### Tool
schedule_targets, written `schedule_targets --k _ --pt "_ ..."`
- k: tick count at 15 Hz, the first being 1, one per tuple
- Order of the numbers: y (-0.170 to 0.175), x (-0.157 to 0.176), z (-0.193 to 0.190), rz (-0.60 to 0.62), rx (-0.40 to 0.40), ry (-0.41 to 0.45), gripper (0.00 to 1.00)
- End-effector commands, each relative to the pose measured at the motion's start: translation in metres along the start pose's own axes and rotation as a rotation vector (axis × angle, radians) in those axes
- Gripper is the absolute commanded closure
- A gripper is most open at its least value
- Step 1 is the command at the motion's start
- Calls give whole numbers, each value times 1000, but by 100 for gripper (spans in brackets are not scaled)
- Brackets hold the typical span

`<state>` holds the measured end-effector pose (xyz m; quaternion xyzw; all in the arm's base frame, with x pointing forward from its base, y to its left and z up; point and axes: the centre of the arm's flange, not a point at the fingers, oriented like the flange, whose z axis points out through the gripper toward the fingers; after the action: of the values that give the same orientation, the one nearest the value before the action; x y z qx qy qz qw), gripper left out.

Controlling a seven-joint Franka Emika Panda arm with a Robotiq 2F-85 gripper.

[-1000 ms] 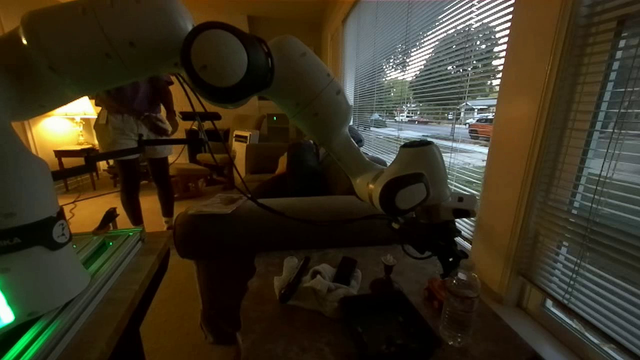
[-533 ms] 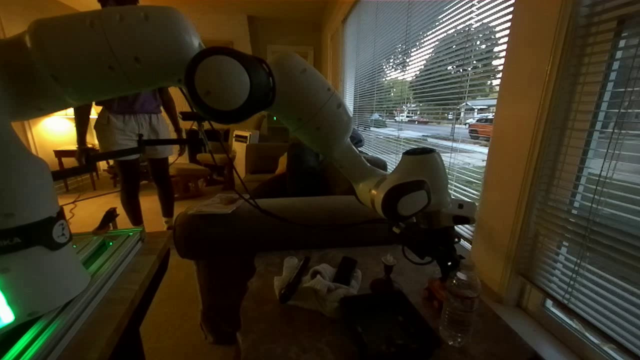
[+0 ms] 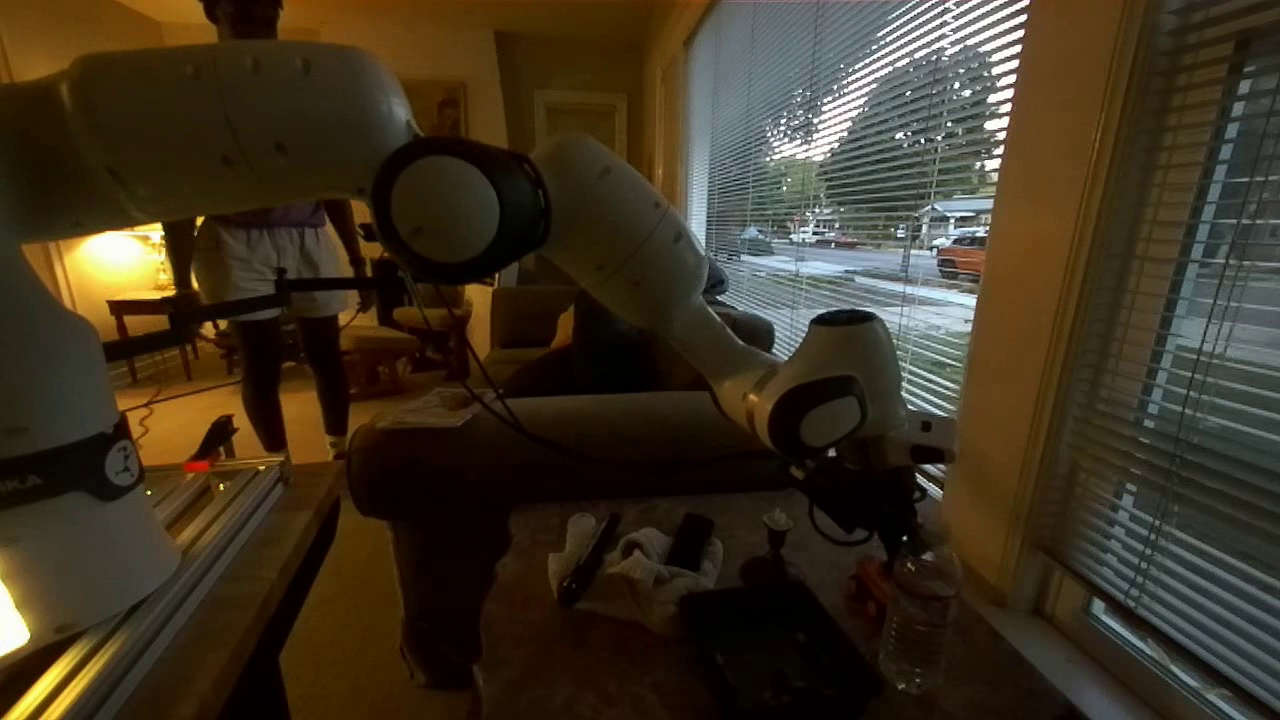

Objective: Put the black object into the toy car

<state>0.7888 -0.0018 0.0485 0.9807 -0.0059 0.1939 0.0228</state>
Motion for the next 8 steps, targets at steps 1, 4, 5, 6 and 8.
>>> schedule_targets --k 1,4,5,6,8 --pt "1 18 23 3 17 5 96" --pt "3 17 27 8 21 9 96" --pt "3 18 28 10 22 12 96" --pt "3 17 30 12 24 12 96" --pt "2 17 31 13 31 15 96"
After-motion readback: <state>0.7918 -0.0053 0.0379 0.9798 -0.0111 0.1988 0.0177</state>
